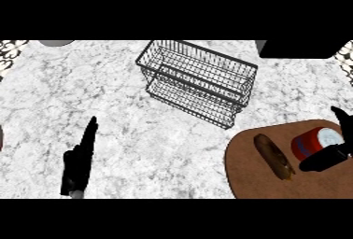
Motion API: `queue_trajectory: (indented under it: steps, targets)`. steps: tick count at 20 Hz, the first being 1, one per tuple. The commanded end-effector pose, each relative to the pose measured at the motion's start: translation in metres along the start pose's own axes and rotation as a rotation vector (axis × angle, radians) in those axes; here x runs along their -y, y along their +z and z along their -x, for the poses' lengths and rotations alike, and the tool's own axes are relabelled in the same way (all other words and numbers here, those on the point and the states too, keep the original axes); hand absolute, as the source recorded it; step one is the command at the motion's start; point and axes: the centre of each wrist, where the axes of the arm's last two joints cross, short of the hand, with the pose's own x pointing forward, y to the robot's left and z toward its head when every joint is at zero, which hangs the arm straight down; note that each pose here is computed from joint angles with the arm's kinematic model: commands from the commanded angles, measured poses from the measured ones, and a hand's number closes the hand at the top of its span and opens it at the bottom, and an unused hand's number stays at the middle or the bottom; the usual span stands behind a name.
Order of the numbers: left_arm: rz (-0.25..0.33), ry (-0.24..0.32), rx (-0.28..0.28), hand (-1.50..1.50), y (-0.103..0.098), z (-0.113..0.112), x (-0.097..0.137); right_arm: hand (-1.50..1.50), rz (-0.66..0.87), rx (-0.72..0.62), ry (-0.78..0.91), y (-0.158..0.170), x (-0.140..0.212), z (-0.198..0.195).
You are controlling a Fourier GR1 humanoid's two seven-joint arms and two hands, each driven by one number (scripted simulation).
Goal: Pick the can from the cutting board and place it in the tiered basket
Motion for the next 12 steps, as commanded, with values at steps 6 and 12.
queue_trajectory:
  steps: [6,12]
  targets:
    - [0.007,0.009,-0.073,0.00,-0.001,0.008,-0.013,-1.50,-0.080,-0.219,-0.003,-0.009,0.000,-0.008]
    - [-0.004,0.015,-0.084,0.00,0.016,0.022,-0.006,-1.50,-0.107,-0.208,-0.007,-0.029,-0.019,0.023]
